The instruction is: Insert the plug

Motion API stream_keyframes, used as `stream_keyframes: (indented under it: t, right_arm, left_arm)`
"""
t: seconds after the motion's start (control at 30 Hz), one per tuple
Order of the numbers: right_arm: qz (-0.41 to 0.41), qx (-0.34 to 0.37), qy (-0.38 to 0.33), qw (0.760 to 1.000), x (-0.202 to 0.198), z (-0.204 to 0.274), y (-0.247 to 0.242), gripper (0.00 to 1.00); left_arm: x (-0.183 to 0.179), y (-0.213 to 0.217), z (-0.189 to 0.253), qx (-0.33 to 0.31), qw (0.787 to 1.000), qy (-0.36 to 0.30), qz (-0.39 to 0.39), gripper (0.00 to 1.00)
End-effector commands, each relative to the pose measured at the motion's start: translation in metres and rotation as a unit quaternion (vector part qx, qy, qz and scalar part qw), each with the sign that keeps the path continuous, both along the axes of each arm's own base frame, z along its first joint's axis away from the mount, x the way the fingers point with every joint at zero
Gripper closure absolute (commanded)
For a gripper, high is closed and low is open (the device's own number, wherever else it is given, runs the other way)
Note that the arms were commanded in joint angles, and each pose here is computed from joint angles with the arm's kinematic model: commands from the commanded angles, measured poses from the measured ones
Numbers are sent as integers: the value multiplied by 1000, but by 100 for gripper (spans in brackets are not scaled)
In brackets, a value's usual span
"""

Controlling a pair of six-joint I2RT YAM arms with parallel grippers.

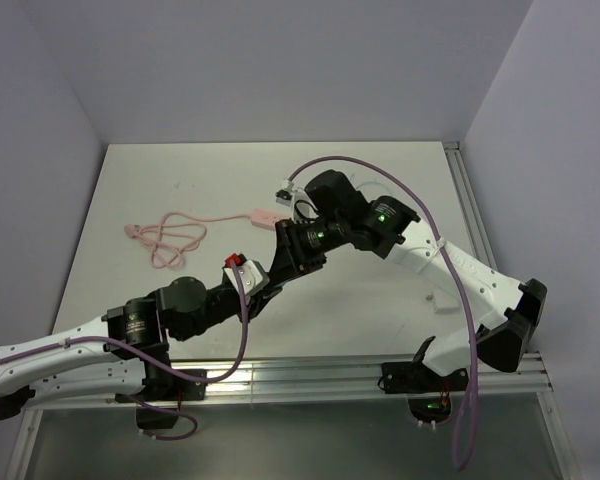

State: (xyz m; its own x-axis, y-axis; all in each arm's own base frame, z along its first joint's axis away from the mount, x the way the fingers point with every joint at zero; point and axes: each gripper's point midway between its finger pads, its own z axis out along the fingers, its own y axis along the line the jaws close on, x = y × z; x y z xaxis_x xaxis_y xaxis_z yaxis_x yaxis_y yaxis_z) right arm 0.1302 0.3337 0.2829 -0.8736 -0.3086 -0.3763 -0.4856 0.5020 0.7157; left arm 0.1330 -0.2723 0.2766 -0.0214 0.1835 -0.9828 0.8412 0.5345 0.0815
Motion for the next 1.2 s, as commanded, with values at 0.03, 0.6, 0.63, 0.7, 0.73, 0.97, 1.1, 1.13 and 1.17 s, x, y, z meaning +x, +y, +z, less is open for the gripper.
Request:
stream_keyframes:
  t: [0.03, 0.6, 0.63, 0.7, 0.73, 0.97, 1.1, 1.13, 1.17]
  right_arm:
    - [42, 54, 2, 998, -14, 23, 12, 100]
    - [-107, -113, -392, 907, 133, 27, -32, 100]
    - [-104, -111, -408, 900, 140, 33, -28, 100]
    - [-60, -122, -444, 886, 154, 31, -18, 100]
    - [-15, -114, -452, 884, 152, 29, -9, 100]
    - [121, -167, -457, 865, 207, 4, 16, 100]
    - [211, -158, -434, 862, 219, -25, 23, 100]
    - [221, -148, -425, 865, 219, -31, 21, 100]
    - [231, -163, -415, 865, 226, -49, 20, 100]
  left_arm:
    - [0, -7, 7, -15, 1000, -5, -3, 100]
    - [41, 103, 36, -218, 916, 136, 307, 0]
    - [42, 118, 31, -215, 907, 143, 334, 1]
    - [45, 137, 34, -266, 869, 169, 381, 1]
    - [45, 140, 31, -269, 864, 175, 389, 1]
    - [47, 153, 22, -267, 840, 186, 435, 0]
    - [54, 147, 19, -250, 841, 165, 451, 0]
    - [55, 145, 18, -244, 842, 161, 454, 1]
    - [57, 143, 15, -237, 843, 158, 457, 0]
